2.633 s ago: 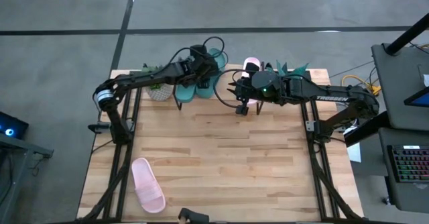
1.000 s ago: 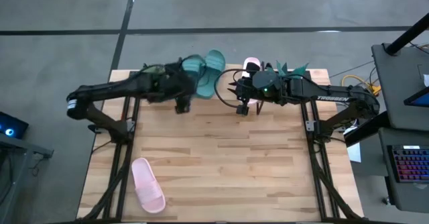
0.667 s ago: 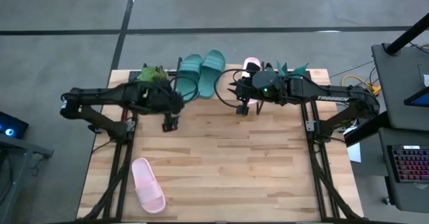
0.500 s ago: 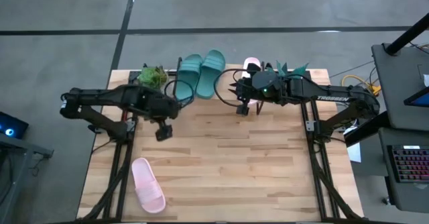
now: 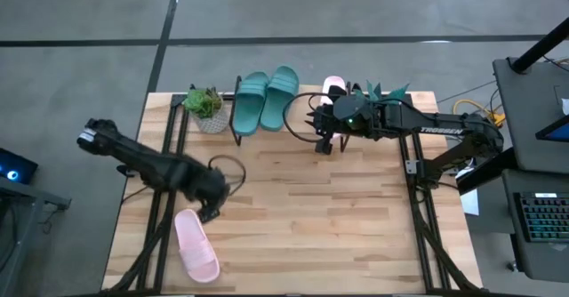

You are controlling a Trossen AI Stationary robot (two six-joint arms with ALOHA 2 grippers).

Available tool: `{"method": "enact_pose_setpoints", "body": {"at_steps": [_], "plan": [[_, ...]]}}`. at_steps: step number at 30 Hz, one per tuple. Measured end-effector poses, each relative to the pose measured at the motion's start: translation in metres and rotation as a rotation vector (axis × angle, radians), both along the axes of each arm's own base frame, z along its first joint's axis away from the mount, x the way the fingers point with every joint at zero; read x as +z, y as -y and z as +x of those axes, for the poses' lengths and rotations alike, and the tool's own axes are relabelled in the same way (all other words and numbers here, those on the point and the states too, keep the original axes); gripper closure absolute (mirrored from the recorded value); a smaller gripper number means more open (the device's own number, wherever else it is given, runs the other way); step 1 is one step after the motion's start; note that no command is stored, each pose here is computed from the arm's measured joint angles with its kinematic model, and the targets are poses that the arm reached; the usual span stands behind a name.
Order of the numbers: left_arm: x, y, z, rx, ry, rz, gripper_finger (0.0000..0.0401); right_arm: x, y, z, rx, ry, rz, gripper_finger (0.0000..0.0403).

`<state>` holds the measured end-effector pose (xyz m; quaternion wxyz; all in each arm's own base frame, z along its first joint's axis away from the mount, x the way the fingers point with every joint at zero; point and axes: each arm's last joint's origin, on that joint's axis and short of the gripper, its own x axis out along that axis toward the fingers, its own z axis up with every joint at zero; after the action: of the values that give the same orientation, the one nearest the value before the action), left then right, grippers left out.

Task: Pick and place slides into the shelf
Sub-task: Put the pink slide on the shelf

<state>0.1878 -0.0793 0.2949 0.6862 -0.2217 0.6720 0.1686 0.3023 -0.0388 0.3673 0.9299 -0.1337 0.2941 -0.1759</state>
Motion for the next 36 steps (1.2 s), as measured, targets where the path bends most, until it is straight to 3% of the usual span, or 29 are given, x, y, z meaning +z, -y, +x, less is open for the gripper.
{"method": "enact_pose_setpoints", "body": {"at_steps": [10, 15, 28, 36], "plan": [[-0.043, 0.067, -0.013, 0.182, 0.05, -0.214, 0.0065, -0.004, 0.0, -0.002, 0.0, -0.039, 0.019, 0.0327], [-0.055, 0.084, -0.017, 0.218, 0.011, -0.183, 0.0065, -0.004, 0.0, -0.002, 0.003, -0.041, 0.013, 0.0321], [-0.086, 0.113, -0.004, 0.103, -0.068, -0.225, 0.0065, -0.004, 0.0, -0.002, 0.009, -0.046, 0.004, 0.0332], [-0.088, 0.116, -0.002, 0.097, -0.056, -0.243, 0.0075, -0.004, 0.0, -0.002, 0.009, -0.046, 0.005, 0.0323]]}}
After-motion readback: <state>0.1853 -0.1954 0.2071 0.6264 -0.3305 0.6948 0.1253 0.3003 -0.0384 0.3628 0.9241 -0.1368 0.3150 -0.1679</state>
